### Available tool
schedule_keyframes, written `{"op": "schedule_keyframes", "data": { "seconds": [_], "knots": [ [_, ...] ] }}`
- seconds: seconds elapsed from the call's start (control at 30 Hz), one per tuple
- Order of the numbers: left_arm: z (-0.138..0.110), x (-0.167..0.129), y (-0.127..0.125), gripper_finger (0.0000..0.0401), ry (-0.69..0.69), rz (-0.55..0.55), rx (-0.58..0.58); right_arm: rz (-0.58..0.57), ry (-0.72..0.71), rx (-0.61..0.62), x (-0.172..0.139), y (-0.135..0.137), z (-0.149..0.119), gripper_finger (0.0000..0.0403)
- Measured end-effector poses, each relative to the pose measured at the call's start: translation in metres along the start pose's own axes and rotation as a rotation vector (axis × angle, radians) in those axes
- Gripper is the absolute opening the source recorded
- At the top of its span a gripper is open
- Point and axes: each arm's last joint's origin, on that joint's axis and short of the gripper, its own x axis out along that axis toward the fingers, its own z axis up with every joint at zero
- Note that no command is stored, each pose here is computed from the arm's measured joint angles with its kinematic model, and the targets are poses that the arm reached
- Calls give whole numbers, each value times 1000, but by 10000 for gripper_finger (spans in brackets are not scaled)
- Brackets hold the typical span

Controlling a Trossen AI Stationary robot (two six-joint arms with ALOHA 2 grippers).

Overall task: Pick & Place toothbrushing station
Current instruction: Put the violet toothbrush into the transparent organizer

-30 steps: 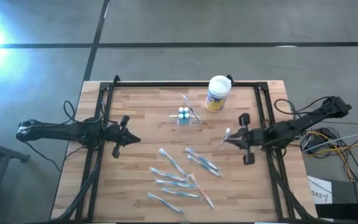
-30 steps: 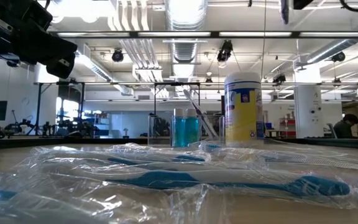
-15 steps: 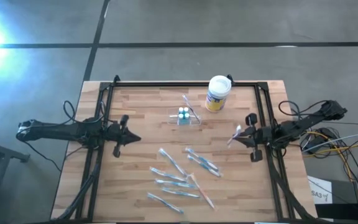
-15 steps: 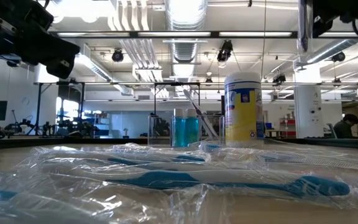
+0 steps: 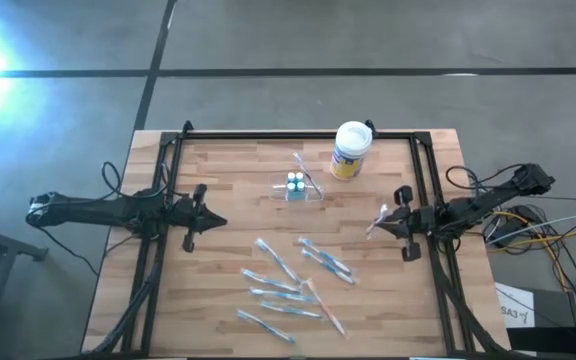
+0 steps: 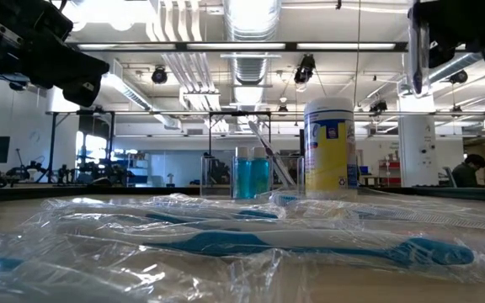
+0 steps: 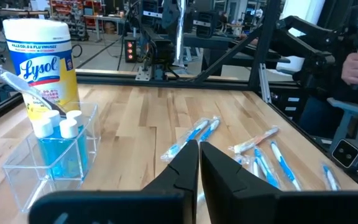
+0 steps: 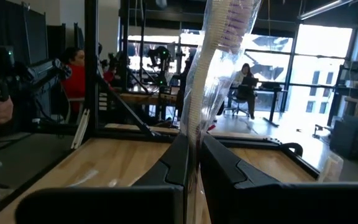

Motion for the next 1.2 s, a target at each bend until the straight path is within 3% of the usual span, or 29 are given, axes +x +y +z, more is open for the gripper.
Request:
{"op": "schedule_keyframes", "data": {
  "seconds": [0.27, 0.73, 1.0, 1.2],
  "knots": [
    [-1, 0, 0, 21, 5, 7, 8, -7, -19, 3, -3, 0, -11, 20],
    [-2, 0, 0, 16, 20, 6, 23, -89, -48, 23, -5, -4, -8, 20],
    [-2, 0, 0, 11, 19, 7, 42, -178, -94, 44, 11, -7, 36, 20],
    [-2, 0, 0, 12, 18, 7, 43, -242, 44, -30, 58, -3, 70, 20]
  ]
}}
